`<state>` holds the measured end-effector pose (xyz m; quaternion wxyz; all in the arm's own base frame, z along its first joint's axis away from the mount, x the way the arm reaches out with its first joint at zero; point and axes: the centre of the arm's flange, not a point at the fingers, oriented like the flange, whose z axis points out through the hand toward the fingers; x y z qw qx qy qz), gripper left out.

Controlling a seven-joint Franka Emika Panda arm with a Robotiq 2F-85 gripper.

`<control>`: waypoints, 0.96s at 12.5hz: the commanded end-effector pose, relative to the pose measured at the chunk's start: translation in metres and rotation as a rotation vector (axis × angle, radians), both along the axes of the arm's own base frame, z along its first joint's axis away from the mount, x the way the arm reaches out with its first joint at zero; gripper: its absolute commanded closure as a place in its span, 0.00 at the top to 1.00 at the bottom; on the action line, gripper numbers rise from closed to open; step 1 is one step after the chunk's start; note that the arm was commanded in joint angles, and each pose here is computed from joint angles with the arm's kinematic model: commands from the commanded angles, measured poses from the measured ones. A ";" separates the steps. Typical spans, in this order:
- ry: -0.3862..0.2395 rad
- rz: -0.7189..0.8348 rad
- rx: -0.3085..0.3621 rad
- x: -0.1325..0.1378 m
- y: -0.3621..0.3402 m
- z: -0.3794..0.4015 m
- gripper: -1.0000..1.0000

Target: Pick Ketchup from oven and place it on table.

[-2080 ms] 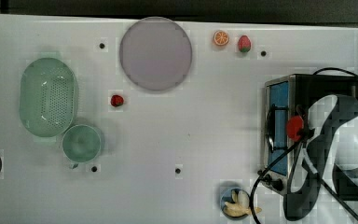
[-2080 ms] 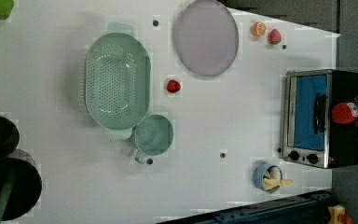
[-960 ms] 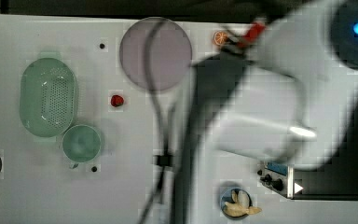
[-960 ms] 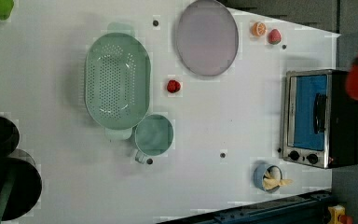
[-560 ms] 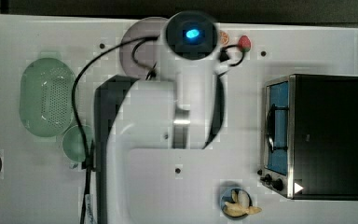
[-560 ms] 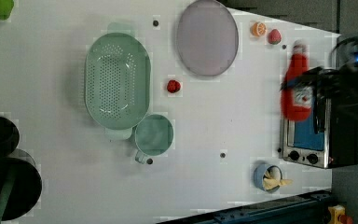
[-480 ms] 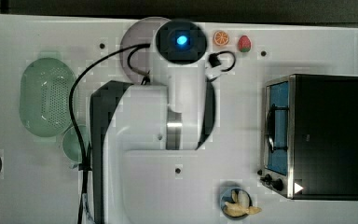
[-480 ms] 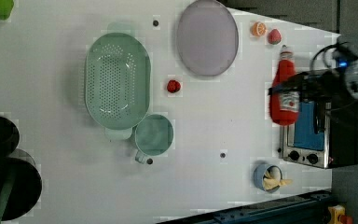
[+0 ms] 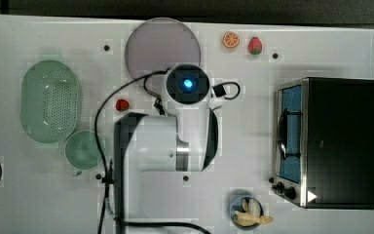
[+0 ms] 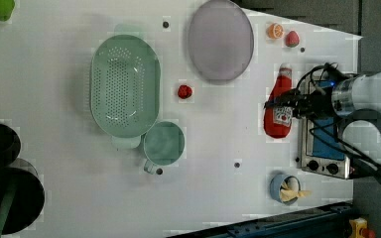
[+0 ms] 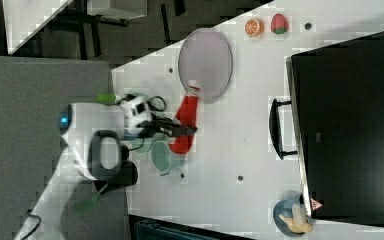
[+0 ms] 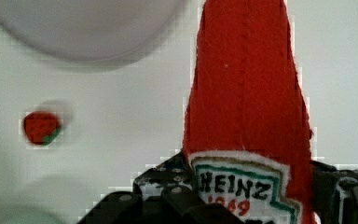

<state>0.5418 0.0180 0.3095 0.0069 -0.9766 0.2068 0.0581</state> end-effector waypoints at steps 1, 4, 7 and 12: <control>0.018 -0.093 -0.037 -0.020 -0.037 -0.053 0.64; -0.044 -0.101 -0.052 -0.037 -0.041 -0.092 0.64; -0.074 -0.112 -0.066 -0.041 -0.048 -0.115 0.77; -0.155 -0.229 -0.057 -0.021 -0.056 -0.061 1.00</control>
